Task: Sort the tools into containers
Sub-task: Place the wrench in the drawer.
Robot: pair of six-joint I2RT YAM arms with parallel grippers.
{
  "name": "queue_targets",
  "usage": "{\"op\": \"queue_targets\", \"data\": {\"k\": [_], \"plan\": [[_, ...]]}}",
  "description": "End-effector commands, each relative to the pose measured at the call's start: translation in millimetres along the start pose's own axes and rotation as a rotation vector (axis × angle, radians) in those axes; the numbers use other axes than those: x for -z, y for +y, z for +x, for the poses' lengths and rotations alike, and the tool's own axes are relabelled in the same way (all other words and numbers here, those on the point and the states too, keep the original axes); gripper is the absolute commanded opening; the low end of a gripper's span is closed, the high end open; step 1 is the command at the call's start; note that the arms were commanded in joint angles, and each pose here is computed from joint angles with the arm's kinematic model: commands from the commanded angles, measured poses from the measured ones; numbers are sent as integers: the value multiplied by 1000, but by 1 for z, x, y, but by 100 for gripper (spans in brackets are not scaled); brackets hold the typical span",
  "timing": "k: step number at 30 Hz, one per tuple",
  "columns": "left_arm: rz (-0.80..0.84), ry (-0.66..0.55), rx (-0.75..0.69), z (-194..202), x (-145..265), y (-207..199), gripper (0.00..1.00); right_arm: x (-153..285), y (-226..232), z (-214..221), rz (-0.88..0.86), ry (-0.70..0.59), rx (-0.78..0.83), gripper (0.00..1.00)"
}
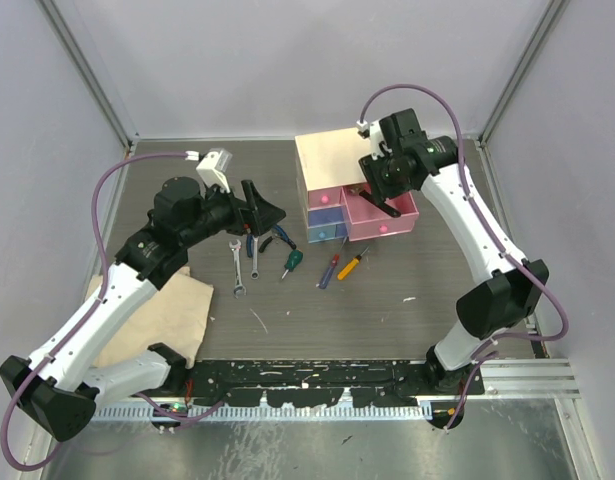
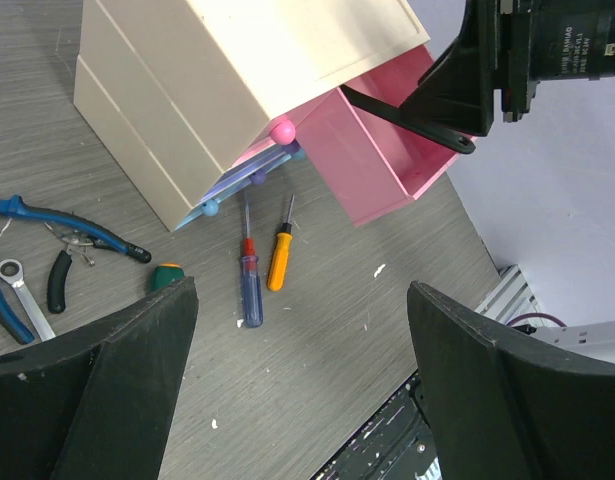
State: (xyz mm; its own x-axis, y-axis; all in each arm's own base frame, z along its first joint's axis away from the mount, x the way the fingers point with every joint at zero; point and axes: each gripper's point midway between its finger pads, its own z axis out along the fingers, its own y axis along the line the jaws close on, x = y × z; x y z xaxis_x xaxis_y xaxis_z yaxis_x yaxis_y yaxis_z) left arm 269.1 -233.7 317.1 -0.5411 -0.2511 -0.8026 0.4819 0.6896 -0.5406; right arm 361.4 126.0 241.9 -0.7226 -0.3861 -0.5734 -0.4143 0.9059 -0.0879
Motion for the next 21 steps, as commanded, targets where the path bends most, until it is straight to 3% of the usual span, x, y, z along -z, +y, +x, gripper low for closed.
{"op": "queue_targets", "data": {"k": [1, 6, 12, 21], "plan": [[17, -34, -8, -9, 0, -3, 86, 23, -22, 0, 120, -34, -20, 50], [16, -29, -7, -8, -1, -3, 86, 28, -23, 0, 133, -49, -45, 51], [18, -26, 2, -7, -2, -2, 86, 41, 7, -15, -40, -121, -63, 54], [30, -15, 19, -5, -8, -3, 86, 22, 14, 8, -72, -15, -53, 58]]}}
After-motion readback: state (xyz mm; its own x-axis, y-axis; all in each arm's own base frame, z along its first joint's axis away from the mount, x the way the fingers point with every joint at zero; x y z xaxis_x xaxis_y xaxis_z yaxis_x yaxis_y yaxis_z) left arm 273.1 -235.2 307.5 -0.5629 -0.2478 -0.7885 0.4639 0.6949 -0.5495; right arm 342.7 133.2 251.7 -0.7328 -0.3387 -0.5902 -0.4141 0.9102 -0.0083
